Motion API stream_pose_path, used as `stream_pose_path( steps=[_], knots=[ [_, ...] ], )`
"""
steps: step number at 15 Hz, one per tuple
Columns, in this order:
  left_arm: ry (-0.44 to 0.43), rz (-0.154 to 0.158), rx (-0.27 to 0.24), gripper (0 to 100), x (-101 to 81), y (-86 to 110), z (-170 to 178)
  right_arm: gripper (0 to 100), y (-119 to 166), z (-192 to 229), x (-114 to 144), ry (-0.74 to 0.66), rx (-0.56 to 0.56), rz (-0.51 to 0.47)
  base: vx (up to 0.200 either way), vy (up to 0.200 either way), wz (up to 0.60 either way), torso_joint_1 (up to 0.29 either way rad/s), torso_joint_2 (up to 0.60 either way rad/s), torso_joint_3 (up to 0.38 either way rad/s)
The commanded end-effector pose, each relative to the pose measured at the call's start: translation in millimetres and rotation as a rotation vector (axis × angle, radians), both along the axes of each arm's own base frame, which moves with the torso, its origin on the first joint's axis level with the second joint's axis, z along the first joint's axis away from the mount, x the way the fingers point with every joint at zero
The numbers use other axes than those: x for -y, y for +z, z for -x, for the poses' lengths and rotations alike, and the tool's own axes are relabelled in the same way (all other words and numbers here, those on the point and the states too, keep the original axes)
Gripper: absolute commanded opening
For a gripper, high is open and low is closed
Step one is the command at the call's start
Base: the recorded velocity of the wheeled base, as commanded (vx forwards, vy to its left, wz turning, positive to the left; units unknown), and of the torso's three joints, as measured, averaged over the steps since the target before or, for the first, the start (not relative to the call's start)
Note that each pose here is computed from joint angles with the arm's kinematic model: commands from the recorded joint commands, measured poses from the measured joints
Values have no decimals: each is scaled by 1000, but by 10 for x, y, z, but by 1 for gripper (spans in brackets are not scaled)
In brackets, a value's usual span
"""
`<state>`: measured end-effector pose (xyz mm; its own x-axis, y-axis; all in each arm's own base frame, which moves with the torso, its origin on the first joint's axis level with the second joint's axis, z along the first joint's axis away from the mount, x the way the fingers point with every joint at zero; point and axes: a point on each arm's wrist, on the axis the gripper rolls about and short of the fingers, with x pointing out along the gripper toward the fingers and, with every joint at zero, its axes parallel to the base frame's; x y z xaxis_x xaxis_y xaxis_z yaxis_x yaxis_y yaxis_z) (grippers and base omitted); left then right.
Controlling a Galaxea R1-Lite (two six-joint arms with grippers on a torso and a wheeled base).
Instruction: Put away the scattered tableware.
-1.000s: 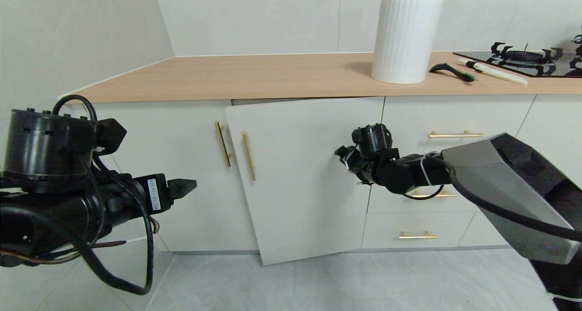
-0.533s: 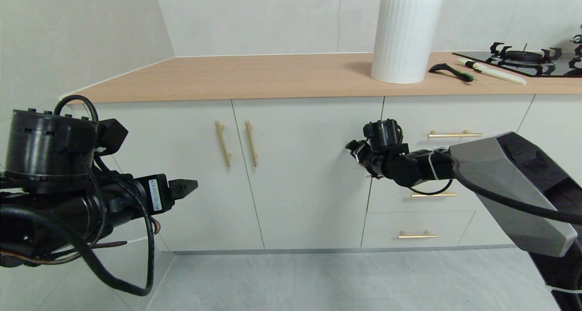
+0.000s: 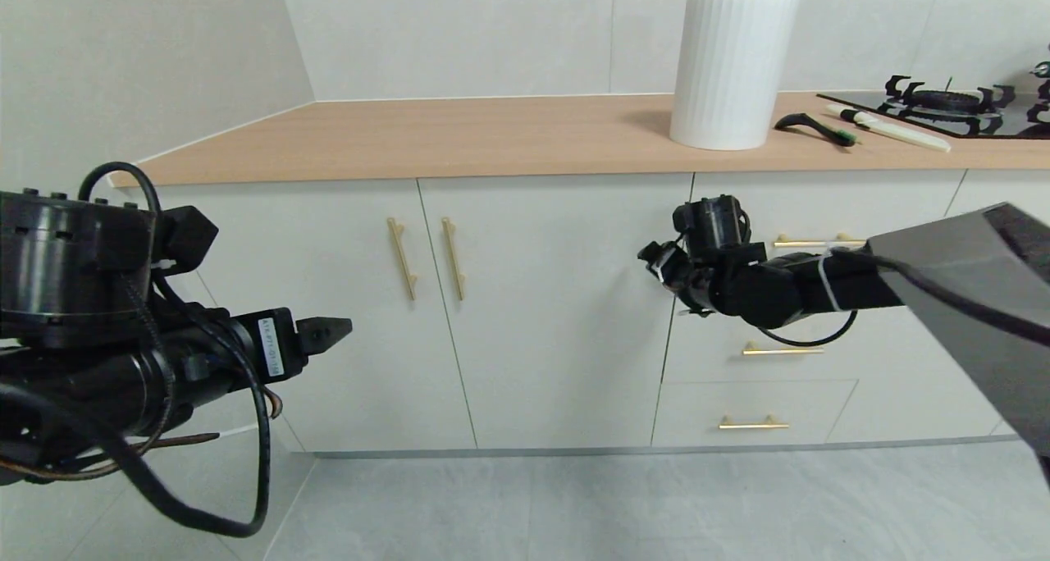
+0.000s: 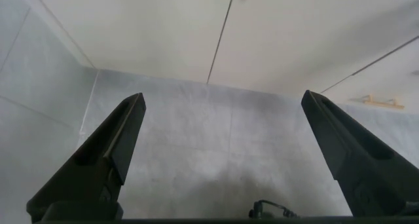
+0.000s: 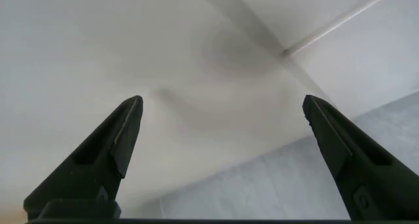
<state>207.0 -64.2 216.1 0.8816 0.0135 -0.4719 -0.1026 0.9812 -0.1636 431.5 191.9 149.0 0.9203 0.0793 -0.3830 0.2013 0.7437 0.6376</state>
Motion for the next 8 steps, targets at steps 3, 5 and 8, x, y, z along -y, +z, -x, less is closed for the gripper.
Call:
stream_pose_path(
  steps=[3, 5, 8],
  knots=[
    [-48, -45, 188, 100, -171, 366, 516, 100, 786, 1643, 646, 32, 116, 165, 0, 0, 0, 0, 0, 0],
    [-51, -75, 194, 100, -242, 215, 815, 100, 750, 2493, 1083, 76, 230, 310, 0, 0, 0, 0, 0, 0],
    [14, -98, 258, 100, -384, 152, 1143, 100, 659, 3416, 1585, 52, 421, 442, 0, 0, 0, 0, 0, 0]
  ],
)
